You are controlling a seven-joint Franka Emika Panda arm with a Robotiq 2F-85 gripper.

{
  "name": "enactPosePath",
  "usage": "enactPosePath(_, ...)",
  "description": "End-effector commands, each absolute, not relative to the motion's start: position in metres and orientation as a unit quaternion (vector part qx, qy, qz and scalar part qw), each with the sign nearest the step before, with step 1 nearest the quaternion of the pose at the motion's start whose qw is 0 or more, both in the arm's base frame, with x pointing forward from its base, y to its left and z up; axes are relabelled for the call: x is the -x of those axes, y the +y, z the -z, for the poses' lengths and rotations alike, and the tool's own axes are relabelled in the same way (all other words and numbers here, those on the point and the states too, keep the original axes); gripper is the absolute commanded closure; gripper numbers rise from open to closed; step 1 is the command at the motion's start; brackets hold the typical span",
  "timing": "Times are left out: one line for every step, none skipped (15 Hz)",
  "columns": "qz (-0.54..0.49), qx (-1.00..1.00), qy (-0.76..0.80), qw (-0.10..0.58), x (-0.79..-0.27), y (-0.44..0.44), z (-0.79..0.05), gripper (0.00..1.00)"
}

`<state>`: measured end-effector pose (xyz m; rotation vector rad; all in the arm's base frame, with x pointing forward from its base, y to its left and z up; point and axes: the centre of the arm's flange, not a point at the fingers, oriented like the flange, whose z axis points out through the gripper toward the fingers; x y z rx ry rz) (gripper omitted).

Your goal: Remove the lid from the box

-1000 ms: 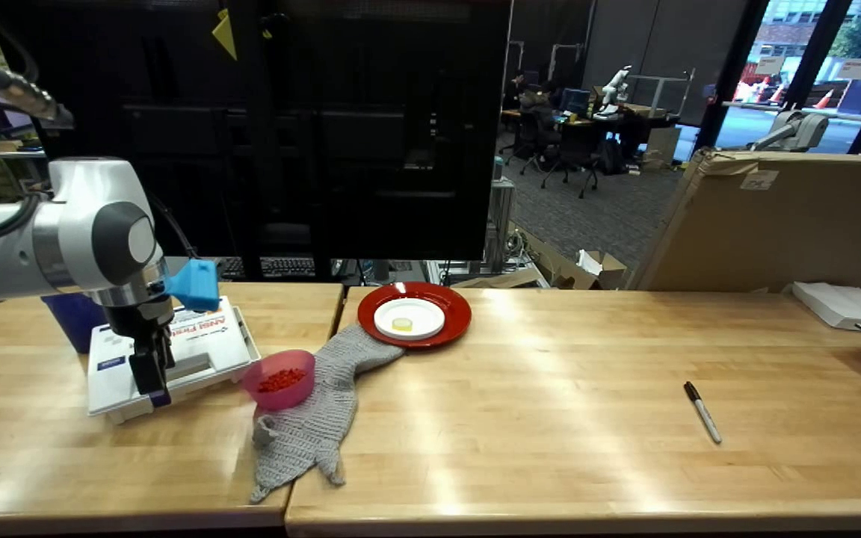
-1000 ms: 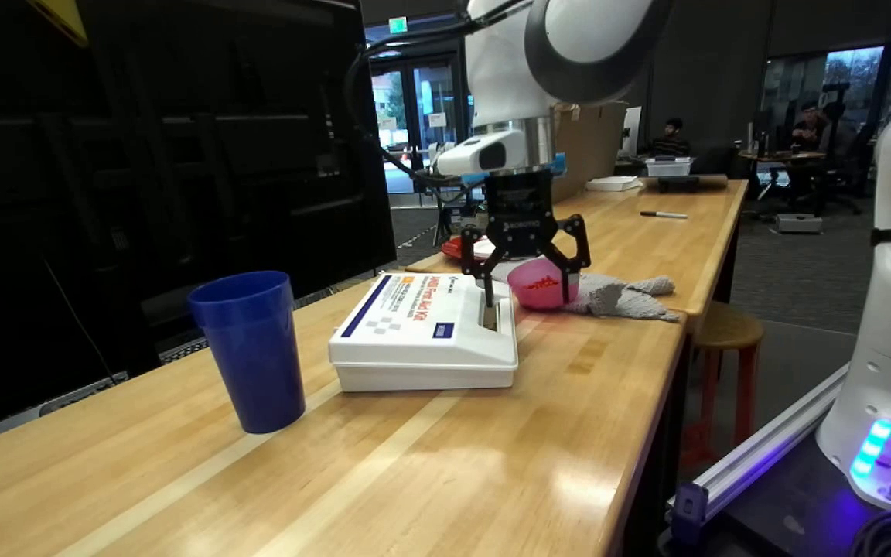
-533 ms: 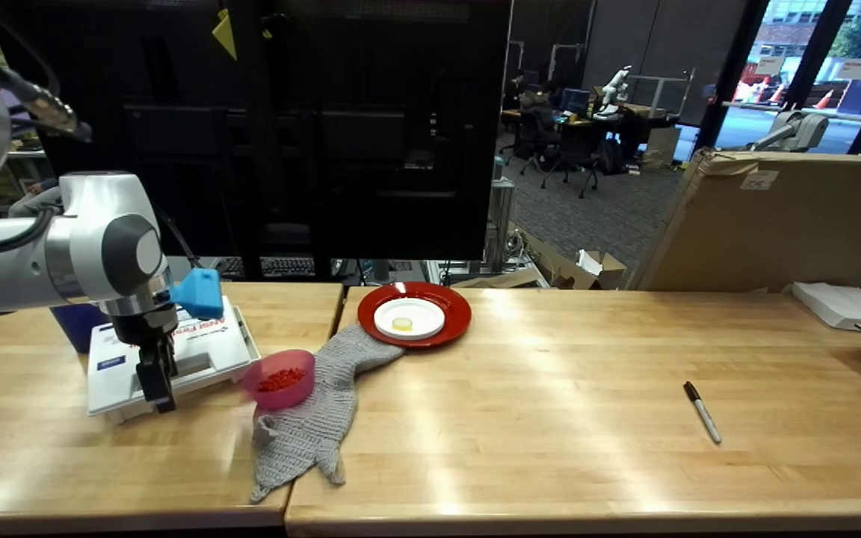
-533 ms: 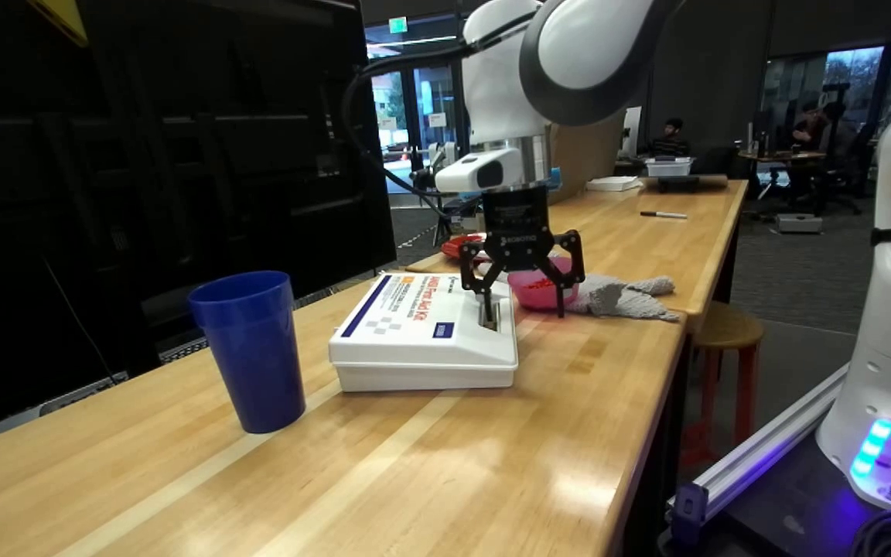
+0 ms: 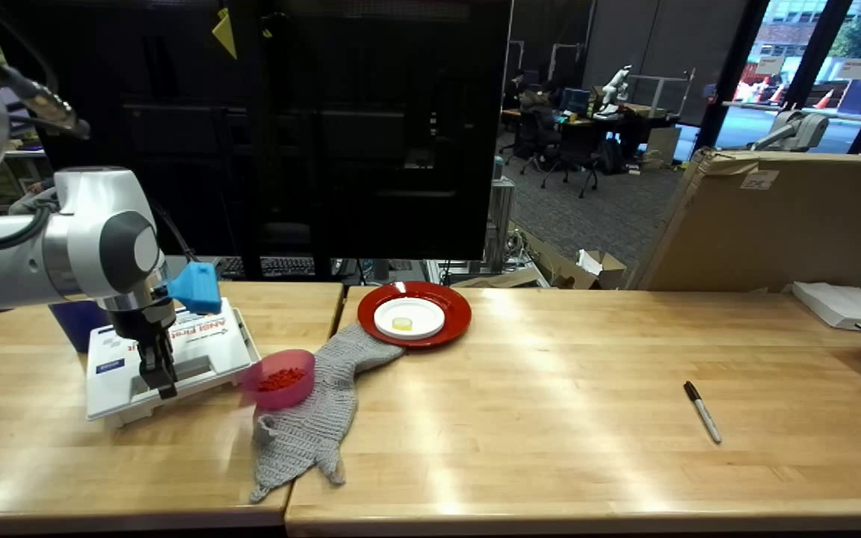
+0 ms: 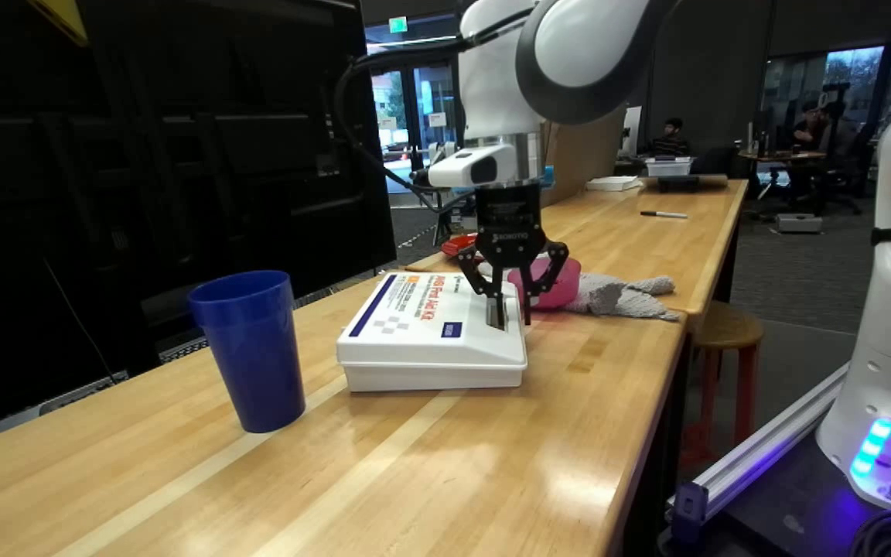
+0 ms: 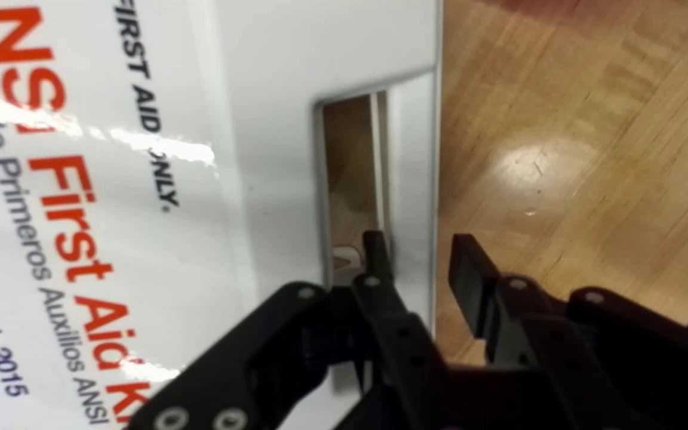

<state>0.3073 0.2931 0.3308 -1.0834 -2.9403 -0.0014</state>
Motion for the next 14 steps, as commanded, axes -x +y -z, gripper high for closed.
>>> enactPosePath(0.003, 0.34, -0.941, 0.002, -0.309, 0.291, -0.327, 0.99)
enactPosePath(0.004, 0.34, -0.941, 0.003, -0.309, 0.291, -0.327, 0.97)
enactPosePath(0.003, 0.341, -0.94, 0.003, -0.309, 0.291, -0.327, 0.95)
enactPosePath(0.004, 0.341, -0.94, 0.004, -0.309, 0.291, -0.327, 0.95)
enactPosePath(0.003, 0.341, -0.94, 0.003, -0.308, 0.291, -0.327, 0.95)
enactPosePath(0.003, 0.34, -0.94, 0.004, -0.307, 0.292, -0.329, 0.95)
enactPosePath(0.004, 0.34, -0.94, 0.003, -0.306, 0.294, -0.331, 0.95)
enactPosePath(0.003, 0.339, -0.941, 0.001, -0.305, 0.296, -0.335, 0.95)
enactPosePath(0.003, 0.337, -0.942, 0.001, -0.304, 0.298, -0.338, 0.95)
enactPosePath(0.003, 0.333, -0.943, -0.003, -0.302, 0.301, -0.342, 0.95)
enactPosePath(0.005, 0.329, -0.944, -0.005, -0.3, 0.304, -0.345, 0.95)
enactPosePath(0.008, 0.325, -0.946, -0.005, -0.297, 0.307, -0.348, 0.95)
enactPosePath(0.008, 0.319, -0.948, -0.008, -0.294, 0.311, -0.35, 0.95)
enactPosePath(0.01, 0.314, -0.949, -0.009, -0.291, 0.315, -0.352, 0.95)
